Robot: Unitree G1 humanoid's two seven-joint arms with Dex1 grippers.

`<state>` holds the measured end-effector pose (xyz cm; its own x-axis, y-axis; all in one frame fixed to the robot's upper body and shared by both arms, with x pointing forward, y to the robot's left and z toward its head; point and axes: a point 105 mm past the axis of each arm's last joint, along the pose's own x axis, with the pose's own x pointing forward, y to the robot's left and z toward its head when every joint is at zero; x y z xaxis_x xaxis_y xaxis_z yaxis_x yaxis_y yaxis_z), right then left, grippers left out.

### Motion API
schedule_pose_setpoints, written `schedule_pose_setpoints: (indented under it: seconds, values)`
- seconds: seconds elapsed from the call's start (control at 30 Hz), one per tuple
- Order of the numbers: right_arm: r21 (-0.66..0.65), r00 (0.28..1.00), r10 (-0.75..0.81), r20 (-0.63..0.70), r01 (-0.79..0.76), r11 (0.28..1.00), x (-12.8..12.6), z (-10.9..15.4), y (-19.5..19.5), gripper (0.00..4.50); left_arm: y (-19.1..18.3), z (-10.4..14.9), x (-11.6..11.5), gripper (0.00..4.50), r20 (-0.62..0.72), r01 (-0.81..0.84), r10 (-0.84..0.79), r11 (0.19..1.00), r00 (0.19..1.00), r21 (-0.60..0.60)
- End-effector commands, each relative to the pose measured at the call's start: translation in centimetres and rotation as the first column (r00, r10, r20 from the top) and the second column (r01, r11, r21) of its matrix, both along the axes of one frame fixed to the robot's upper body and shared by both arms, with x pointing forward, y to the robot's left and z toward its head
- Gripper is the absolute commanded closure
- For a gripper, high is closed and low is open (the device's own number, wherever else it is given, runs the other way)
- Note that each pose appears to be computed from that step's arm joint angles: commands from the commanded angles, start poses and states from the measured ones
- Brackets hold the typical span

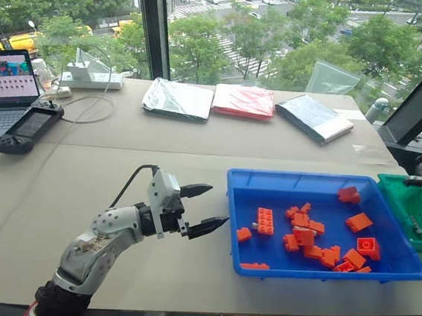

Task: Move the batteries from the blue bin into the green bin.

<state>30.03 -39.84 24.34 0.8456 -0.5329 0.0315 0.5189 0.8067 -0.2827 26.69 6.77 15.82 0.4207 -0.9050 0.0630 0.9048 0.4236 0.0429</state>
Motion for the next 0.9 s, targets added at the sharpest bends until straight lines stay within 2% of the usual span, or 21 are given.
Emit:
schedule_pose_setpoints:
  seconds: [0.03,0.07,0.13,0.37,0.43,0.47,0.57,0.63,0.7,0.8,0.87,0.9]
  values:
    - [-0.003,0.995,-0.1,0.002,0.1,0.995,-0.7,-0.2,-1.6,4.25,-0.2,1.0,-0.3,0.0,0.048,0.019,-0.019,1.0,0.999,-0.011]
    - [0.005,0.994,-0.108,-0.001,0.108,0.994,-0.7,-0.4,-1.7,4.25,-0.2,1.0,-0.3,0.0,0.048,0.019,-0.018,1.0,0.999,-0.011]
    - [0.005,0.992,-0.122,-0.013,0.122,0.993,-0.7,-0.8,-2.0,3.25,-0.2,0.9,-0.3,0.0,0.049,0.017,-0.017,1.0,0.999,-0.011]
    - [0.022,0.993,-0.121,0.004,0.121,0.992,-0.5,-0.6,-2.2,1.01,-0.1,0.8,-0.4,0.0,0.046,0.016,-0.015,1.0,0.999,-0.01]
    - [0.013,0.996,-0.088,0.03,0.088,0.996,-0.3,0.1,-1.7,0.24,-0.1,0.8,-0.4,0.0,0.046,0.015,-0.015,1.0,0.999,-0.008]
    - [0.004,0.998,-0.043,0.043,0.043,0.999,0.0,0.6,-0.9,0.09,-0.1,0.8,-0.4,0.0,0.046,0.015,-0.014,1.0,0.999,-0.008]
    - [-0.006,0.968,0.249,0.02,-0.249,0.968,1.7,0.7,4.0,0.09,0.0,0.7,-0.4,0.0,0.046,0.015,-0.015,1.0,0.999,-0.007]
    - [-0.031,0.85,0.516,-0.105,-0.522,0.853,1.4,-0.7,9.2,0.09,0.0,0.7,-0.4,0.0,0.045,0.017,-0.016,1.0,0.999,-0.009]
    - [0.031,0.702,0.682,-0.205,-0.692,0.721,-0.1,-2.7,12.8,0.09,0.0,0.7,-0.5,0.0,0.043,0.019,-0.019,1.0,0.999,-0.011]
    - [0.132,0.51,0.812,-0.285,-0.818,0.56,-3.0,-4.6,16.3,0.09,0.0,0.6,-0.5,0.0,0.041,0.022,-0.021,1.0,0.999,-0.013]
    - [0.201,0.378,0.882,-0.283,-0.875,0.44,-5.2,-5.2,18.4,0.09,0.0,0.6,-0.6,0.0,0.038,0.024,-0.023,1.0,0.999,-0.016]
    - [0.216,0.345,0.89,-0.299,-0.884,0.415,-5.9,-5.5,18.8,0.09,-0.1,0.5,-0.6,0.0,0.036,0.026,-0.025,1.0,0.999,-0.017]
